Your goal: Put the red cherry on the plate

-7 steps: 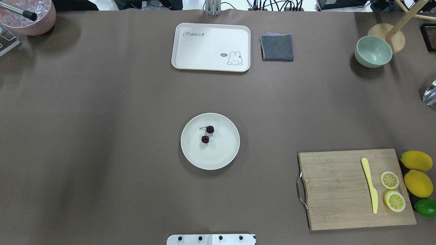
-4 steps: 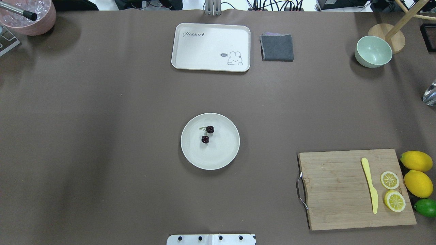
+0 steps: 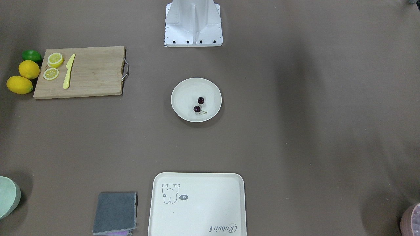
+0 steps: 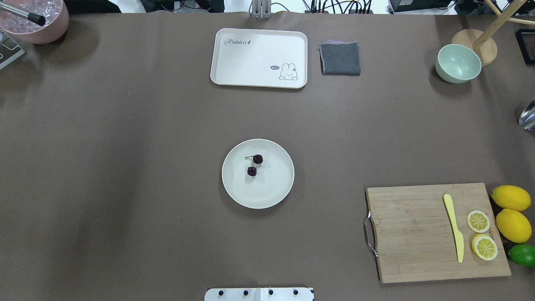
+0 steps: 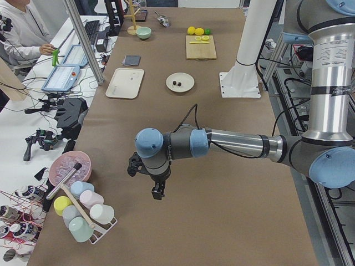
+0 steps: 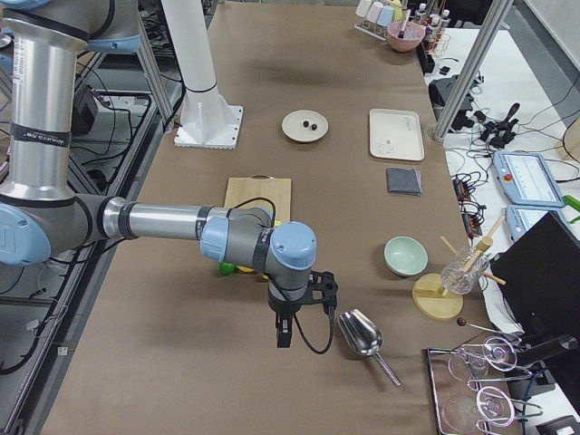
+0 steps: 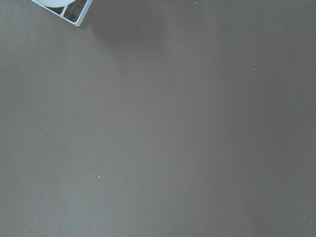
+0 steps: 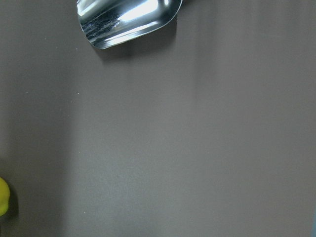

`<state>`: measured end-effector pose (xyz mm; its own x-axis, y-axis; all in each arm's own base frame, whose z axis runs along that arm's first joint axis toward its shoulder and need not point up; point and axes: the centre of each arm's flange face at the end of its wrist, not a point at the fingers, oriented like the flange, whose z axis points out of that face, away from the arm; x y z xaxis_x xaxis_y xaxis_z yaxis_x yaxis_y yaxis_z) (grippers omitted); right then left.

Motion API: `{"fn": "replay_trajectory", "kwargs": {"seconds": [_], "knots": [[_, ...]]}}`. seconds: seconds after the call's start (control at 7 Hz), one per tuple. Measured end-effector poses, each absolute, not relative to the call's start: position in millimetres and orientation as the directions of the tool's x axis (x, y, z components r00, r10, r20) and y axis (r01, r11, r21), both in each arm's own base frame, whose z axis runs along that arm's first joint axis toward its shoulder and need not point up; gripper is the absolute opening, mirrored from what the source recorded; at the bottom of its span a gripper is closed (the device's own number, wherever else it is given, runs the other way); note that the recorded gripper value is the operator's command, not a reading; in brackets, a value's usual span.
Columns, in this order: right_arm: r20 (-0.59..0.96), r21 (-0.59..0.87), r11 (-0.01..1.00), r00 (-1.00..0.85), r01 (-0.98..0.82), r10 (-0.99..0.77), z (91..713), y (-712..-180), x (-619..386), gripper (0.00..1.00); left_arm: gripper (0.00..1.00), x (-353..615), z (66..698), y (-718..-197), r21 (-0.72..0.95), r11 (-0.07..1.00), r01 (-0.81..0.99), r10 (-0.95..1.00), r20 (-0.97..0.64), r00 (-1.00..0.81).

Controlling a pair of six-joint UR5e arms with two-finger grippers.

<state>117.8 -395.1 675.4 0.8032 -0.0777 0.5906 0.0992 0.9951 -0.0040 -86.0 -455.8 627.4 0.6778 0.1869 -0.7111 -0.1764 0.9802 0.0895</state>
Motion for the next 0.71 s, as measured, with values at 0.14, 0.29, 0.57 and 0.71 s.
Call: {"fn": "replay_trajectory", "kwargs": {"seconds": [0.14, 0.29, 0.57, 0.71], "knots": [[0.587, -0.001, 0.995, 0.805, 0.100, -0.080, 679.7, -394.6, 118.2, 1.00, 0.98, -86.0, 626.7, -455.9, 0.092, 0.980, -0.176, 0.188, -0.711, 0.678], [0.584, -0.008, 0.995, 0.808, 0.103, -0.079, 685.0, -389.3, 118.3, 1.00, 0.98, -86.1, 625.6, -456.0, 0.094, 0.980, -0.176, 0.190, -0.710, 0.678], [0.579, -0.019, 0.994, 0.812, 0.107, -0.076, 691.5, -378.8, 118.3, 1.00, 0.98, -86.7, 625.6, -455.9, 0.094, 0.980, -0.175, 0.190, -0.709, 0.679], [0.579, -0.021, 0.994, 0.812, 0.106, -0.074, 691.9, -377.9, 118.3, 1.00, 0.98, -86.8, 626.6, -455.8, 0.092, 0.980, -0.175, 0.188, -0.710, 0.679]]}}
